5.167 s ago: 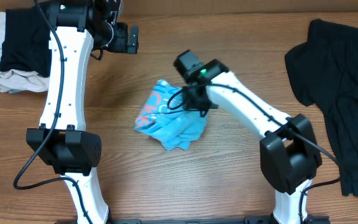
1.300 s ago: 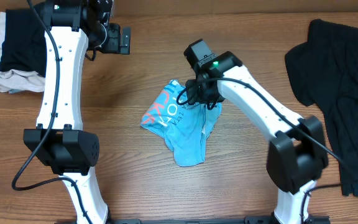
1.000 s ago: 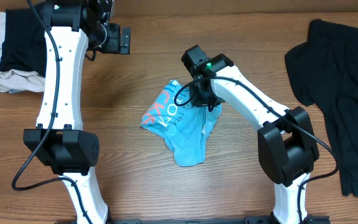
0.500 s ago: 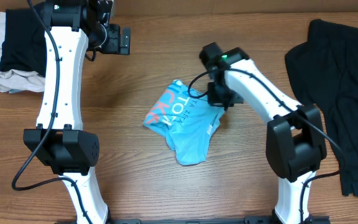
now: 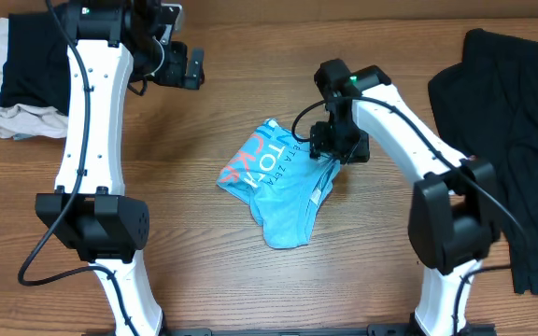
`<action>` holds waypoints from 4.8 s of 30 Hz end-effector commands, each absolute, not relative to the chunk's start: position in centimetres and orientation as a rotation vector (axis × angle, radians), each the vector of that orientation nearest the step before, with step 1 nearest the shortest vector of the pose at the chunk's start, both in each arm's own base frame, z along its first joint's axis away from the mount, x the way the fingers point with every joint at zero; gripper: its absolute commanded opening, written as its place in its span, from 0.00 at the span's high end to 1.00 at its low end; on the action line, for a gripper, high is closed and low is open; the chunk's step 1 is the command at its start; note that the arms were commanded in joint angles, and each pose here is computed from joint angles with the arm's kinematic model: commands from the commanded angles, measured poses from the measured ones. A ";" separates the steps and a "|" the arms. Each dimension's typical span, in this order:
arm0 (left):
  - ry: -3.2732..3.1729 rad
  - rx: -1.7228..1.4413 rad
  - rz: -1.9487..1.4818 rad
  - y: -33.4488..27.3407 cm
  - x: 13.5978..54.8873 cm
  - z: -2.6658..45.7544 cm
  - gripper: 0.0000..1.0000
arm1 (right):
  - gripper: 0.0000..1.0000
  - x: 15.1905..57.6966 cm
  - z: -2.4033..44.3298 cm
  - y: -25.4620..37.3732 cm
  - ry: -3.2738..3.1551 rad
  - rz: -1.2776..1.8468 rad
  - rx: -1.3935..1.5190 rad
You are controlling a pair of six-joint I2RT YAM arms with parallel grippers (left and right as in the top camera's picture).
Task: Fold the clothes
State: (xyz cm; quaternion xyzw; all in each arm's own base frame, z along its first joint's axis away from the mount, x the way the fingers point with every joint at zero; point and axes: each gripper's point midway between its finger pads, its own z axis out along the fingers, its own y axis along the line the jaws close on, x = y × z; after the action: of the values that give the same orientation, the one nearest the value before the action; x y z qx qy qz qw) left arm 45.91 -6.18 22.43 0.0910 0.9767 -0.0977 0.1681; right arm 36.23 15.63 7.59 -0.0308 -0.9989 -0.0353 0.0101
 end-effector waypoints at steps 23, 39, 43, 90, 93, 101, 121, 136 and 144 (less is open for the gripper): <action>3.236 0.705 -0.336 -16.5 33.3 6.3 0.02 | 0.14 37.4 24.0 7.3 -3.505 -0.303 -0.363; 3.238 0.412 0.070 -12.3 33.5 -0.8 0.00 | 0.13 37.7 24.2 7.4 -3.517 -0.310 -0.357; 3.166 0.412 0.211 -11.0 35.0 -1.2 0.00 | 0.12 37.7 24.1 7.4 -3.517 -0.309 -0.357; 2.521 1.684 -0.178 -19.5 35.9 6.3 0.00 | 0.08 37.9 24.2 7.4 -3.527 -0.311 -0.345; 2.512 1.679 -0.175 -19.5 35.9 4.8 0.00 | 0.08 37.9 24.2 7.4 -3.527 -0.311 -0.345; 2.477 1.657 -0.147 -19.3 36.0 1.3 0.00 | 0.08 37.9 24.2 7.4 -3.526 -0.311 -0.345; 2.592 1.273 0.121 -16.8 38.6 -1.2 0.93 | 0.07 37.9 24.2 7.4 -3.527 -0.311 -0.345; 2.630 0.753 0.365 -14.5 45.1 8.6 0.96 | 0.07 37.9 24.2 7.4 -3.526 -0.310 -0.345; 2.516 0.523 0.350 -12.1 49.0 20.8 0.96 | 0.07 37.9 24.1 7.4 -3.526 -0.310 -0.345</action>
State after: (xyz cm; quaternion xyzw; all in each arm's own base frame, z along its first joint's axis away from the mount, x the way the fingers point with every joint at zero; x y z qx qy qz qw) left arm 47.13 -13.99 15.99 0.2457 0.9365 0.1195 0.2197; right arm 37.64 7.52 23.82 -0.0975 -0.9713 -0.0871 -0.1985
